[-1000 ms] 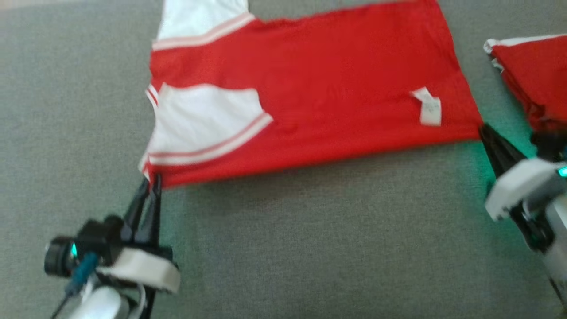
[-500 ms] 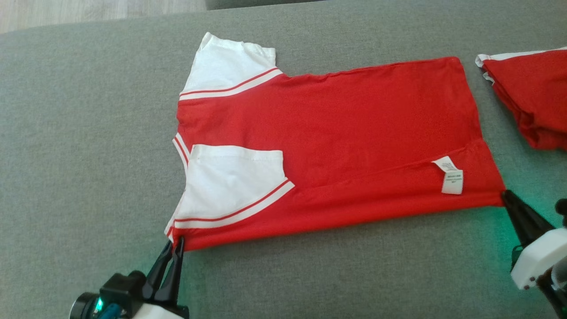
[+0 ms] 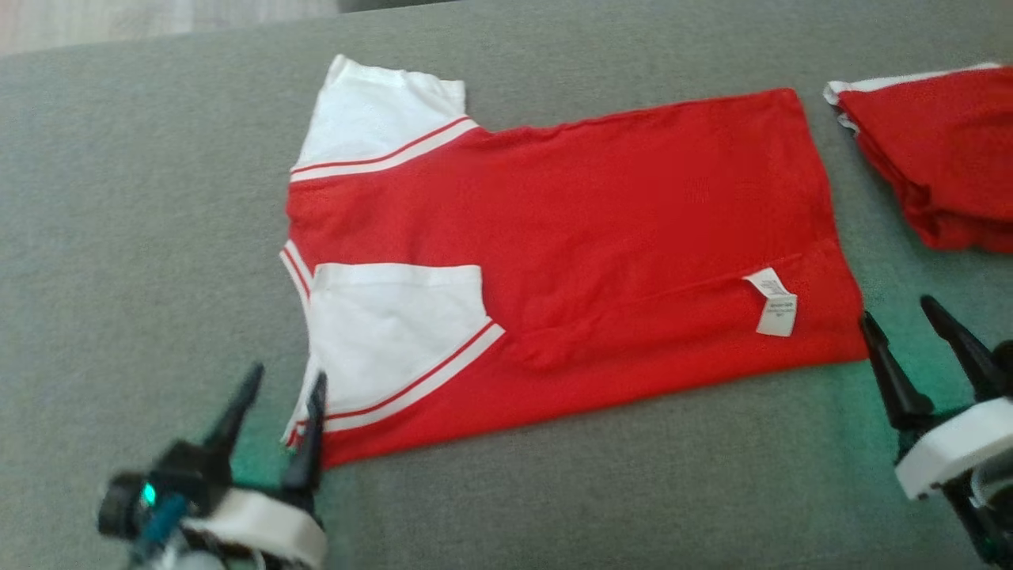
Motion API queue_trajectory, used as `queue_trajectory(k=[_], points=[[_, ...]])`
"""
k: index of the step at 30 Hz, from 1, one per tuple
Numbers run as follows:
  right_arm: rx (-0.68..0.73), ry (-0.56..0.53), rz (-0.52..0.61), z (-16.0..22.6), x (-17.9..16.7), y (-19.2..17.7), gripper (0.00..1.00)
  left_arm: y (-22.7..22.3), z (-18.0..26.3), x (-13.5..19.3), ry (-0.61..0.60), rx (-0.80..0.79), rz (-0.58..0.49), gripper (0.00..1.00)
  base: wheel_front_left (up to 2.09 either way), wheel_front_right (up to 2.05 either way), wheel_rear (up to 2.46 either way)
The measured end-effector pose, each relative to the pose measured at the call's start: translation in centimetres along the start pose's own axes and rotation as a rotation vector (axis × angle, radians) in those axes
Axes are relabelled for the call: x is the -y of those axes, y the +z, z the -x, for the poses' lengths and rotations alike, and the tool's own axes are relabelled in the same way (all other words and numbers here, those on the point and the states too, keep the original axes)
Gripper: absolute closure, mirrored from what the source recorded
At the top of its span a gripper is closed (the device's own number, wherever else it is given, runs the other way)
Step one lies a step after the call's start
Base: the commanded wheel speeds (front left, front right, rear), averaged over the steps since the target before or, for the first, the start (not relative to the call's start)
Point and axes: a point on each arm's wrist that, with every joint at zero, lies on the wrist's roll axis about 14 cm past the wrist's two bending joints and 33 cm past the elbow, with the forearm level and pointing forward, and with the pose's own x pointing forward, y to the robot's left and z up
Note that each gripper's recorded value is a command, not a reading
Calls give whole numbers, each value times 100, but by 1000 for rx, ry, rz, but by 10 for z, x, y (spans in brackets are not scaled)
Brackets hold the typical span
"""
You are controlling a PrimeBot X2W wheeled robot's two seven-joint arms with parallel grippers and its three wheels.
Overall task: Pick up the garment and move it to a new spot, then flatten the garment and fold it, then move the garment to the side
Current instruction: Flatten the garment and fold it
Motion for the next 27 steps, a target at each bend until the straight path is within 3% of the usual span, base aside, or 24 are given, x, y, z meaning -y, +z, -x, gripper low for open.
queue_trajectory(k=[10,16,21,27], points=[[120,6,2,-8,-11,17,0,104,-73,-5,-181,61,-216,0,0,0,0],[99,-3,8,-25,-5,11,0,145,-130,-4,-278,-39,-266,0,0,0,0],[93,-40,15,-30,9,7,0,158,-170,-6,-307,-149,-264,0,0,0,0],[36,-68,3,-31,16,-14,0,137,-207,-15,-294,-329,-251,0,0,0,0]])
